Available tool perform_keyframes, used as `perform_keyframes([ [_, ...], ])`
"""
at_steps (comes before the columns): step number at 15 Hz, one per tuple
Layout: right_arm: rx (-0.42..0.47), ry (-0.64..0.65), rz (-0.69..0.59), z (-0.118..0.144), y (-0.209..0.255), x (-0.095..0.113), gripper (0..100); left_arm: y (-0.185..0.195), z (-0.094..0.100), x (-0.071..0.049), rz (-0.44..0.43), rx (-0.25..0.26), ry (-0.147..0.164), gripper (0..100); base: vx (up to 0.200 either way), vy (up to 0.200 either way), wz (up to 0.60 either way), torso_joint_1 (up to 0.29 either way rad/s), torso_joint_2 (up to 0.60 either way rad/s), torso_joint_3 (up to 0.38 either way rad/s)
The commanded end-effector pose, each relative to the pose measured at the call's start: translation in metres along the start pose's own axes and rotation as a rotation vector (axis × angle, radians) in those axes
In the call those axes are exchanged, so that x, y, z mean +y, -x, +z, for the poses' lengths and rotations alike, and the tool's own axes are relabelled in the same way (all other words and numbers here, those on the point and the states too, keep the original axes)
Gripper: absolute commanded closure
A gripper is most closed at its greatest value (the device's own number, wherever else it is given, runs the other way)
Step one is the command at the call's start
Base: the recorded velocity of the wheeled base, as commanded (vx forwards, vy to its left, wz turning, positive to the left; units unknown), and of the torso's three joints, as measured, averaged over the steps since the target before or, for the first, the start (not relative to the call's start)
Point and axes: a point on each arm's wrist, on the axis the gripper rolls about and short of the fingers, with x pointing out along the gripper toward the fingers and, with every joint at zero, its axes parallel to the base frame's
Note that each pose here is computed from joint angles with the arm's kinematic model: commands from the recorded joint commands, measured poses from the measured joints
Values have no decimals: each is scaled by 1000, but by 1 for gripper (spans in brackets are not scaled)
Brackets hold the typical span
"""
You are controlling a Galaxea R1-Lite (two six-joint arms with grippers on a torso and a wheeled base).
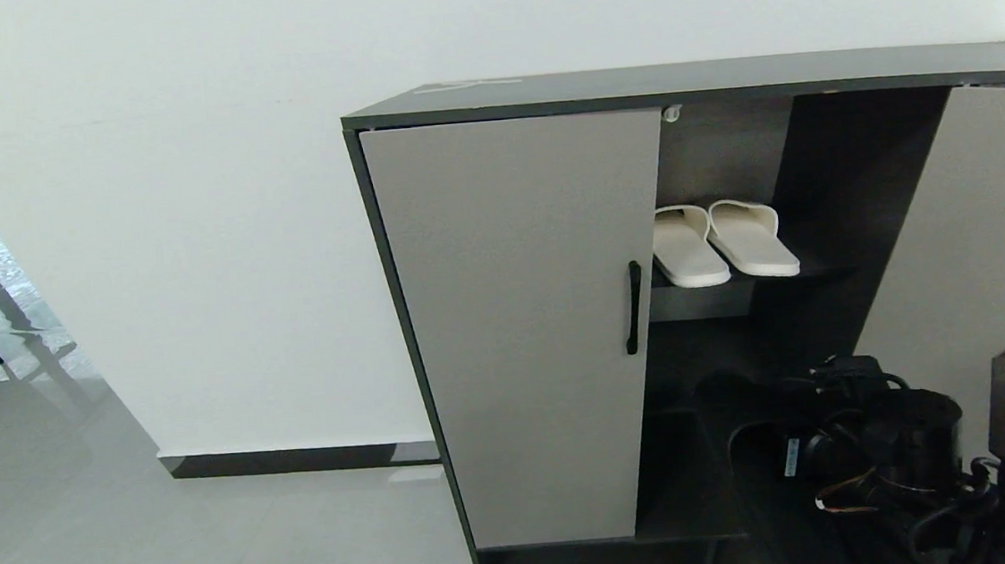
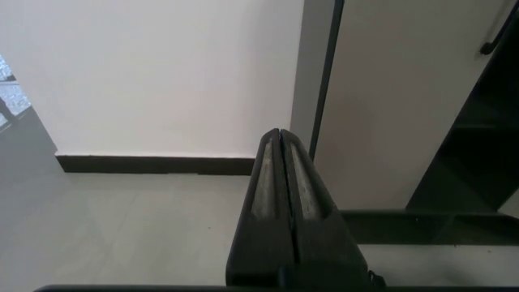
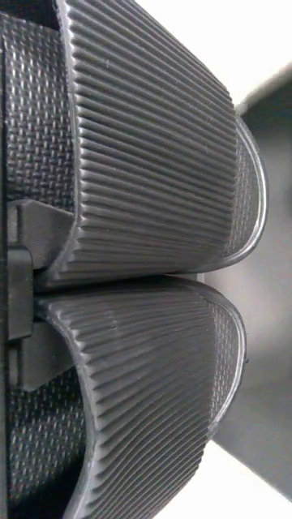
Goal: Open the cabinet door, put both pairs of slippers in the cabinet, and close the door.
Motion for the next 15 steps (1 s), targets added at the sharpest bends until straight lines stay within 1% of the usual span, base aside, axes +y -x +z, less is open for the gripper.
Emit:
perform_keyframes([
  [1,-4,8,-23,-6,-21,-1,100,0,0,0,0,3,1,100,0,0,0,2,2,-178],
  [5,-120,32,-31,8,-64,7,100,0,0,0,0,1,1,100,0,0,0,5,7,-190],
  [6,-138,35,-39,11,-73,8,100,0,0,0,0,3,1,100,0,0,0,-7,7,-203],
  [8,-183,48,-58,17,-93,6,100,0,0,0,0,3,1,100,0,0,0,5,10,-190],
  [10,-252,66,-94,25,-125,1,100,0,0,0,0,1,4,100,0,0,0,7,5,-166],
  [12,-278,59,-105,29,-141,0,100,0,0,0,0,1,2,100,0,0,0,0,0,0],
  [13,-305,50,-107,35,-155,2,100,0,0,0,0,3,1,100,200,200,0,2,2,-36],
  [15,-313,50,-89,44,-167,6,100,0,0,0,0,1,2,100,200,0,0,0,10,-10],
])
